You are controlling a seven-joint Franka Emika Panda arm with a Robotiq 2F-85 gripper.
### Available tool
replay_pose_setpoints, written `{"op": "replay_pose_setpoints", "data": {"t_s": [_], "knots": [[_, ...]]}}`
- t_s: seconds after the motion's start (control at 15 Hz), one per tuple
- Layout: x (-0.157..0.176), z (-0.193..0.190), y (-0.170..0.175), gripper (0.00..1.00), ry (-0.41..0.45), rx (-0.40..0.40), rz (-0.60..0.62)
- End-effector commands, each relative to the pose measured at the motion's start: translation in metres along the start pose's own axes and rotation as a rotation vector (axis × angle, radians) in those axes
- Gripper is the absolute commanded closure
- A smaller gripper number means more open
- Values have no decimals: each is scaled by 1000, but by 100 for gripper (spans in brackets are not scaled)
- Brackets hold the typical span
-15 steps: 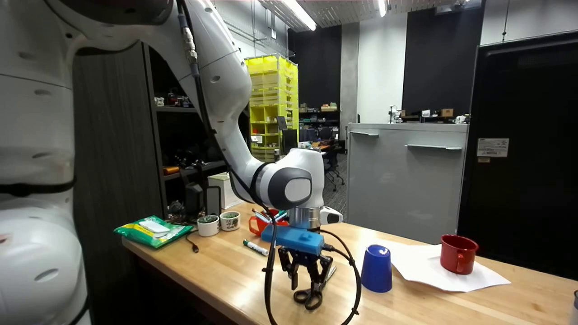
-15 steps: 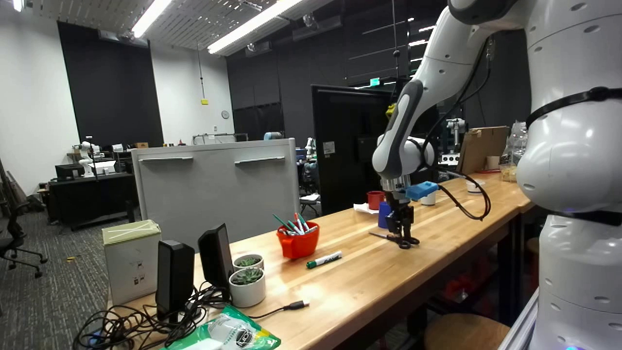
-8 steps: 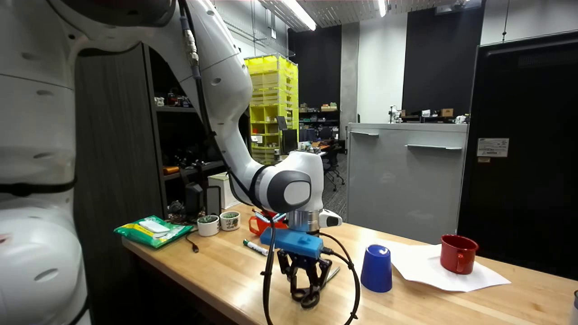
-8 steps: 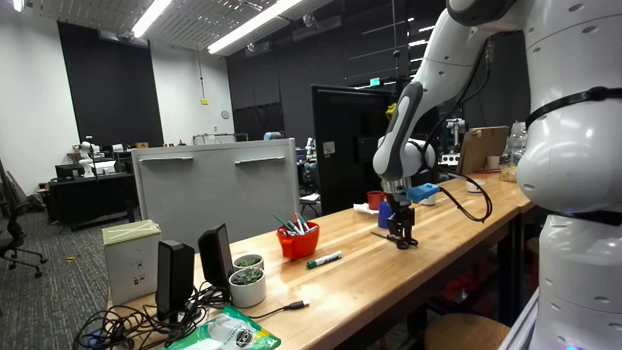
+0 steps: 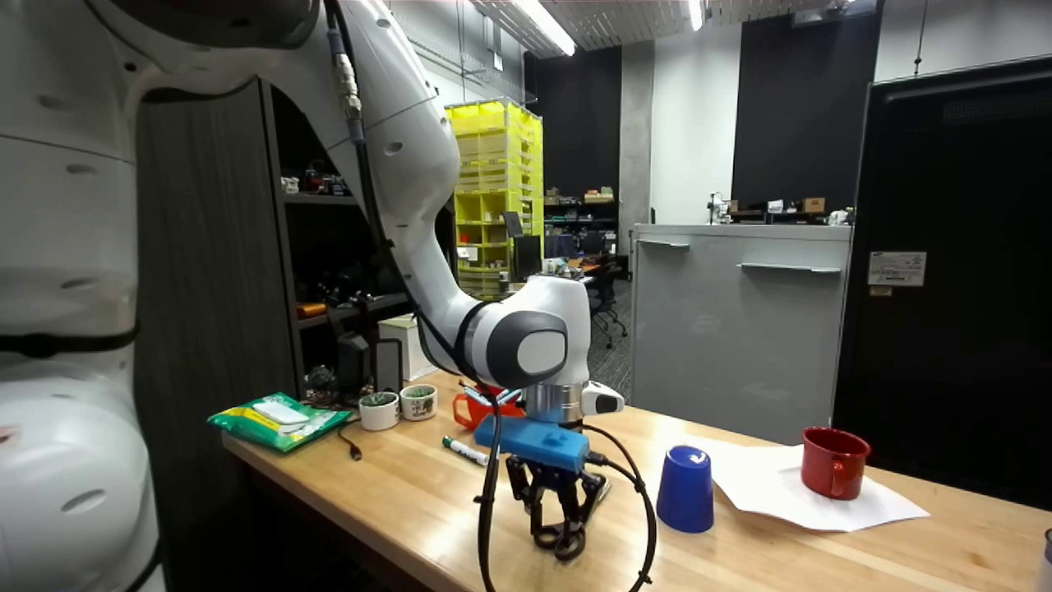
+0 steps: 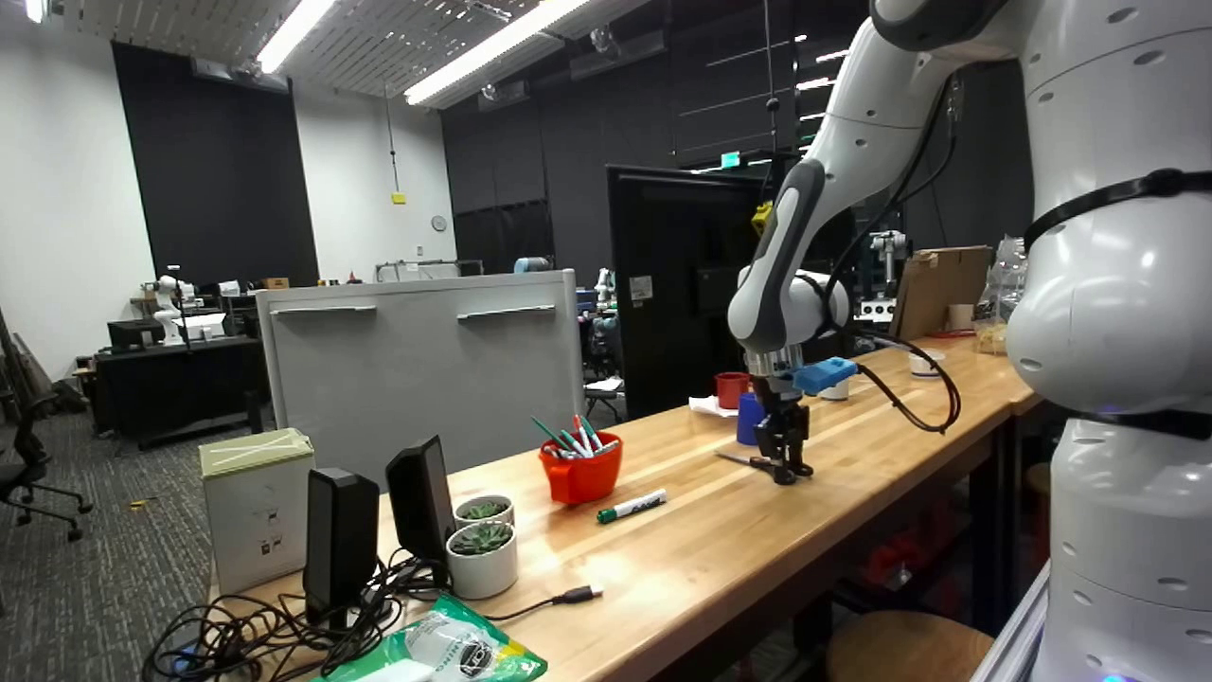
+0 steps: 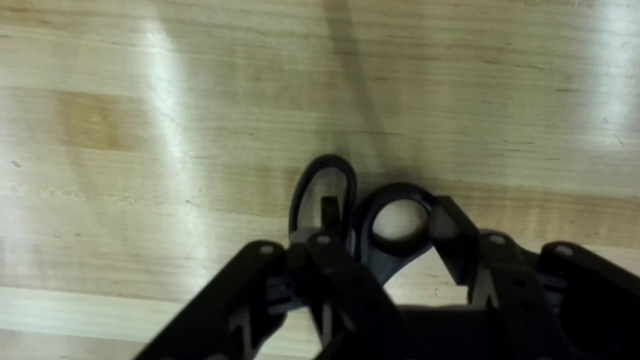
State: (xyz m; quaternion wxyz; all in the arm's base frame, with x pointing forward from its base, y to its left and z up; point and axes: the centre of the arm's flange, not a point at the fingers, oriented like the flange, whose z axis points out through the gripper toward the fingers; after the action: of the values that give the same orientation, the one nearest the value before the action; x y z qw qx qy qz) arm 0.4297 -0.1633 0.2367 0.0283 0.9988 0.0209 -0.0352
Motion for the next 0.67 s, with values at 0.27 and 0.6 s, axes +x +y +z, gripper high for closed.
{"op": "replay_pose_setpoints", "data": {"t_s": [0.27, 0.6], "knots": [[-3, 5, 0, 53, 18, 22, 3], [-2, 5, 1, 52, 28, 40, -2]]}}
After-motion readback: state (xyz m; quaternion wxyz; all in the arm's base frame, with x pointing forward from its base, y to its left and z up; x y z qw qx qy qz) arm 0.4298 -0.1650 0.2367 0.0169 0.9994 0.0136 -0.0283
